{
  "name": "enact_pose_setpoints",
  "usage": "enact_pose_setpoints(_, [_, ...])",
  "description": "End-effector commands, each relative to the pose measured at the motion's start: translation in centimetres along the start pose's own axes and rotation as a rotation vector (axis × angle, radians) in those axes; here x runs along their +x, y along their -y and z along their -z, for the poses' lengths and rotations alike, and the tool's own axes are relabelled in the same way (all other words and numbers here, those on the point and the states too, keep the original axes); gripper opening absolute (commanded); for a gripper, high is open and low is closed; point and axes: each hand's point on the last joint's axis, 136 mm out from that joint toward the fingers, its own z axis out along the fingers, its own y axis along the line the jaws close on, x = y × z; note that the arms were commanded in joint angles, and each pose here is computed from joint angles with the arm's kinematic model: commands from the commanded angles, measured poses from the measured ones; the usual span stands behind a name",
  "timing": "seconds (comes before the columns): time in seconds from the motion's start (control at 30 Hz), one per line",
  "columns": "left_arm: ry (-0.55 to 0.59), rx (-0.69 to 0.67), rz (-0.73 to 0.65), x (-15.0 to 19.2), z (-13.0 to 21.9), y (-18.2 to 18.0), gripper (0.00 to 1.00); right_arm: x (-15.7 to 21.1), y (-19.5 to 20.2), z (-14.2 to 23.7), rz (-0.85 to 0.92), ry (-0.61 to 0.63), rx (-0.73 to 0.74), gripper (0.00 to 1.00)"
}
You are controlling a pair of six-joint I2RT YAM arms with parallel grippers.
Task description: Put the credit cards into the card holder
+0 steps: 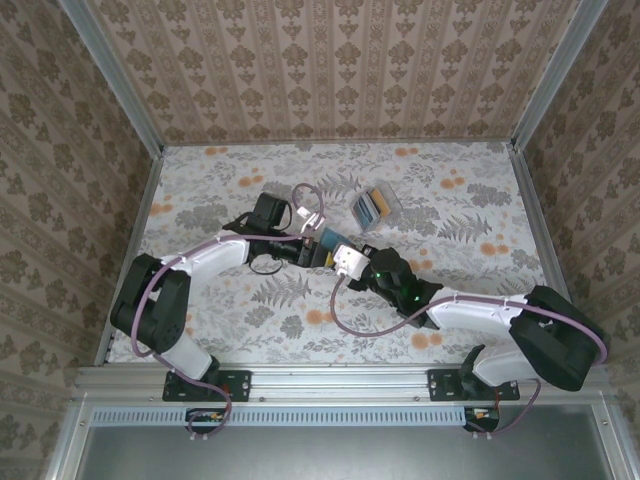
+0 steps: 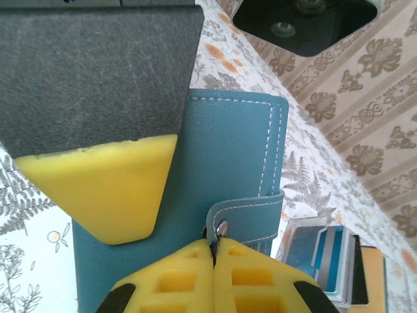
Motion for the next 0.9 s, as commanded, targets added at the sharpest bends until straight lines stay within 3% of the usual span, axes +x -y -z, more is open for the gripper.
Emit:
enact_pose_setpoints(0.0, [-0.047,0.091,-0.004,0.5,0.2,1.5,0.03,-1.7,1.5,0.6,-0.075,0.044,-0.001,0.0])
enact_pose_setpoints(0.27, [-0.107,0.025,0.011,1.5,0.3,-0.3,0.08,1.0,3.0,2.7,-0.332,0.011,-0.066,0.0])
enact_pose_setpoints(0.53, [-0.125,0.003,0.002,1.4,0.2,-1.3,0.21,2.7,-0.4,4.7,-0.515,-0.067,-0.248,0.0])
enact_pose_setpoints(0.77, [-0.122,0.027,0.141,1.1,0.6,-3.5,0.26,4.6,-2.7,4.5,-0.816,-0.167,-0.336,0.0])
enact_pose_setpoints(0.87, [-0.12,-0.001,0.173,1.1,0.4,-4.4,0.27,5.3,-2.7,4.5,-0.89,-0.194,-0.307,0.0])
